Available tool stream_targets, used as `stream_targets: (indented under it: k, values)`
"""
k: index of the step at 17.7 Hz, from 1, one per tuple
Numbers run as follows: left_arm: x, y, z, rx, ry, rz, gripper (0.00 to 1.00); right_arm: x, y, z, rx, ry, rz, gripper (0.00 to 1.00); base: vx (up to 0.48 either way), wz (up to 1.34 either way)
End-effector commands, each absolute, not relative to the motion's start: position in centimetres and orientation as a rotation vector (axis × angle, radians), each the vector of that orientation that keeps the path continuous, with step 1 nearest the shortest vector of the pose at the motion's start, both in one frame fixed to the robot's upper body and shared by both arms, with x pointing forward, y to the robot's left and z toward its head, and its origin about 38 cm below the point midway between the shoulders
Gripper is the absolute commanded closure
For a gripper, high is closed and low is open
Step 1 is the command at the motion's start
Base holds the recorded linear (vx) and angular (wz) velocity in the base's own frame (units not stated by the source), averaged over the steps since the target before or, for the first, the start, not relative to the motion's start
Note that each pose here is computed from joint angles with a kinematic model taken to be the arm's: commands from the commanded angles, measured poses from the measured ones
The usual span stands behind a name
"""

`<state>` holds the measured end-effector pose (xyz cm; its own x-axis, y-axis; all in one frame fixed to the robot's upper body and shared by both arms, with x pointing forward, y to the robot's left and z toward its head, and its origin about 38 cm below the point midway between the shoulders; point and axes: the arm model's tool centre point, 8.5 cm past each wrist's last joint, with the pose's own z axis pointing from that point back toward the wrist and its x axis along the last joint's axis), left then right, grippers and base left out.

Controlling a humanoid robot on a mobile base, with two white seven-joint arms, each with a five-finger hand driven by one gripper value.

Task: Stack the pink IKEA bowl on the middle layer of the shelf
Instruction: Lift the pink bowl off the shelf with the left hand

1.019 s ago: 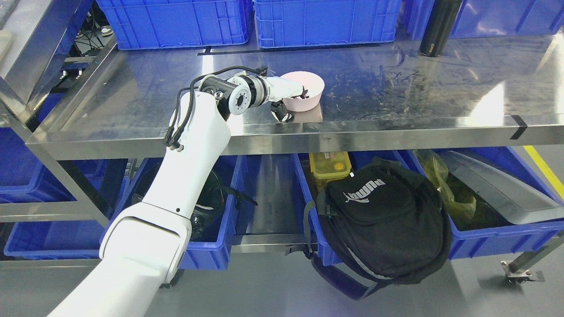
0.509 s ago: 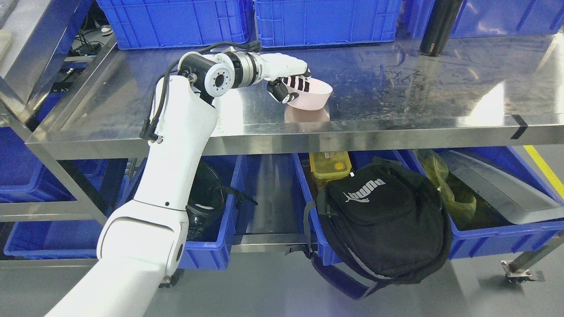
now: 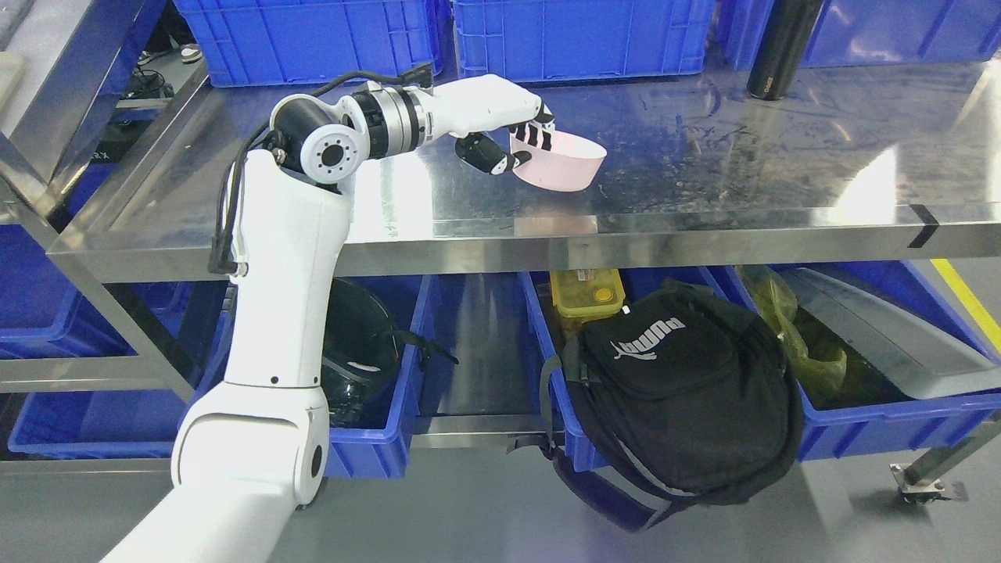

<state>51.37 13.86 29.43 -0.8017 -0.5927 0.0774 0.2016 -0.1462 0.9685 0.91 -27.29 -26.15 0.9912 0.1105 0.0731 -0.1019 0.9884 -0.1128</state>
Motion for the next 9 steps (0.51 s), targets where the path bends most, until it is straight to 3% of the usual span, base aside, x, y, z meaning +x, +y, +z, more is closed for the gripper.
stream_targets:
  k: [1, 9]
  values:
    - [48.8, 18.4, 33.8, 0.607, -1.859, -1.886, 1.0, 0.0, -28.4, -26.1, -0.125, -0.073, 0.108, 0.0, 0.0, 0.0]
    - [47.8, 19.1, 34.5, 0.506, -2.039, -1.772, 1.0, 0.0, -28.4, -26.1, -0.125, -0.073, 0.108, 0.0, 0.008, 0.22]
